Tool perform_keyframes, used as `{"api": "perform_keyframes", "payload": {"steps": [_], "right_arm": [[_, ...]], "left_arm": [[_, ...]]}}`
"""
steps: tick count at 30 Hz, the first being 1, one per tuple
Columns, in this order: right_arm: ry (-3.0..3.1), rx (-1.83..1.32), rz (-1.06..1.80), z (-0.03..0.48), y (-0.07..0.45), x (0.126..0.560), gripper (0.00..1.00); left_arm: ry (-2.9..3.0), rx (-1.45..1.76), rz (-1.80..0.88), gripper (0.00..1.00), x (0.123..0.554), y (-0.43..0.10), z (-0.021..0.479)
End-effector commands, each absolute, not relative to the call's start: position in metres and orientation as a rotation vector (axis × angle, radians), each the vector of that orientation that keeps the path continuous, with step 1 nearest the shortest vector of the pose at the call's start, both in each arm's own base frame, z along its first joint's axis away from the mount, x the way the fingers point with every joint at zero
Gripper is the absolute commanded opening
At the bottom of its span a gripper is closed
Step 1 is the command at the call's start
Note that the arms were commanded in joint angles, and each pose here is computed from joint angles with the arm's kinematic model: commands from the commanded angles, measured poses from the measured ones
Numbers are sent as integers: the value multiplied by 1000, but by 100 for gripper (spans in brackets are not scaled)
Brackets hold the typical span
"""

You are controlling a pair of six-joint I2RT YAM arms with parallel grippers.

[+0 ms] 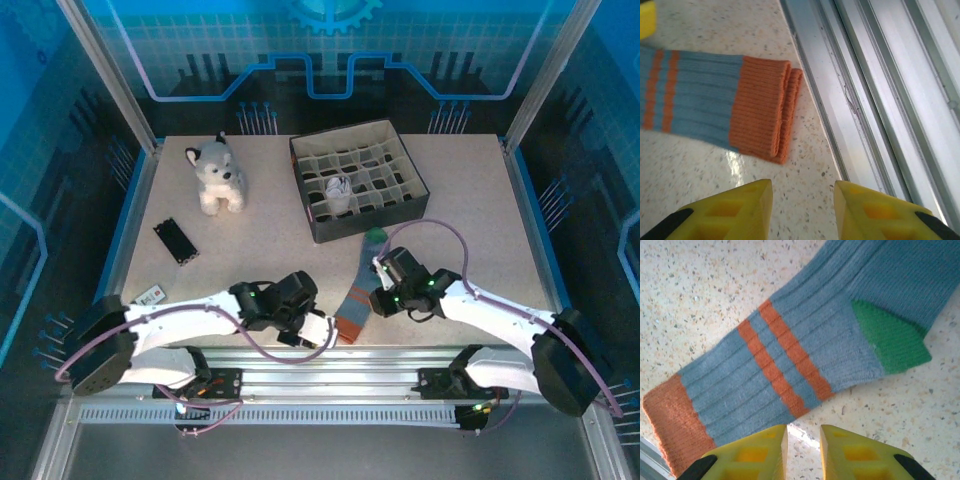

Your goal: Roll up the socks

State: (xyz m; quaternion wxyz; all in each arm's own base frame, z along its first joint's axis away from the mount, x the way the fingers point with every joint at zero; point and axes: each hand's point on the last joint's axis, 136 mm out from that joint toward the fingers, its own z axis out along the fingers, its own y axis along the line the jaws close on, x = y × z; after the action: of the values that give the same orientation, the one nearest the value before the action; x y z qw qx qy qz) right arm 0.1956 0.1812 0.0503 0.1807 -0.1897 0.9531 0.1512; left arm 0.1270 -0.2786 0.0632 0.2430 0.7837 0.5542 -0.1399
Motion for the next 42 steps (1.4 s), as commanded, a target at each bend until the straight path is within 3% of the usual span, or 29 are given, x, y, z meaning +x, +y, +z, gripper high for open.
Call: {"api": "perform_keyframes", "payload": {"steps": [1, 16, 23, 25, 32, 42], "right_arm": [[2675, -553, 468, 50, 186, 192, 25], [2851, -297, 428, 24, 172, 230, 30], [2849, -262, 445, 27, 173, 265, 29], [2810, -260, 486, 35, 174, 275, 28], [2593, -341, 548, 75, 170, 284, 30], [2314, -453, 730, 89, 179, 224, 35]], "left_arm": [[1384, 2207, -317, 37, 138, -300, 63], [1398, 2312, -137, 33, 159, -319, 12], [1475, 2266, -93, 6, 175, -332, 13], [1499, 2258, -122, 0, 175, -337, 15], [1658, 2170, -425, 0, 176, -347, 42], [1810, 2113, -813, 0, 181, -343, 66]]}}
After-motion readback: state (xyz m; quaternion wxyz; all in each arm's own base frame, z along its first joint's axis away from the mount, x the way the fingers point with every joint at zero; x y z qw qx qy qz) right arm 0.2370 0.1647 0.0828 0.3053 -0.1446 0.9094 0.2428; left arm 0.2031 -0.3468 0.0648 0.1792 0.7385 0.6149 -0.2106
